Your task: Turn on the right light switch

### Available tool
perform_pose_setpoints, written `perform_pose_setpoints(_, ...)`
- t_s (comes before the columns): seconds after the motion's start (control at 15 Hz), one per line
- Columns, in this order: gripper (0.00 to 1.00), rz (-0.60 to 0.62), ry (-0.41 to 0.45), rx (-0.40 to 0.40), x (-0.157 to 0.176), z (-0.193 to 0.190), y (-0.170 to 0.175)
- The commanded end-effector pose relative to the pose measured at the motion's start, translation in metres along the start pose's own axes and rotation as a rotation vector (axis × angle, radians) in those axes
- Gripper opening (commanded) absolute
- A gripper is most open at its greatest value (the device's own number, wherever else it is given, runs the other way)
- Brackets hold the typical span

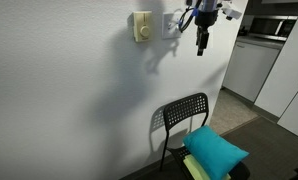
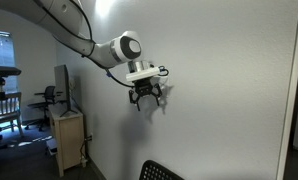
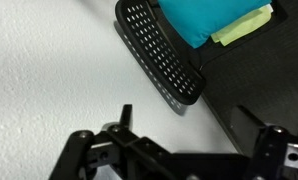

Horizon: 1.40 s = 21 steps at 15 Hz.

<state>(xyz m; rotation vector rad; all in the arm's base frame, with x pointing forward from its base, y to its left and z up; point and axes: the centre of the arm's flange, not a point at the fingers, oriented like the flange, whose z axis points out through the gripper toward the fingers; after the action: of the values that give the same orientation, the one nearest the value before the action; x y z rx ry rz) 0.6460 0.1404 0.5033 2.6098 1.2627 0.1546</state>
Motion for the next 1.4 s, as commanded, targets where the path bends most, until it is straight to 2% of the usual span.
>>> perform_pose_setpoints(0.0,1.00,-0.047,0.020,-0.038,0.006,-0.002,0.001)
perform_pose_setpoints(0.33,1.00,-0.212,0.031,-0.132,0.019,-0.014,-0.006)
perform_pose_setpoints(0.6,1.00,-0.410,0.115,-0.168,0.025,-0.019,-0.005)
perform_pose_setpoints(0.93,1.00,-0.635,0.195,-0.268,0.029,-0.023,0.002)
perform_pose_setpoints(1.13,1.00,-0.690,0.229,-0.301,0.034,-0.017,0.003)
perform_pose_setpoints(1.33,1.00,-0.652,0.203,-0.276,0.039,-0.008,-0.003)
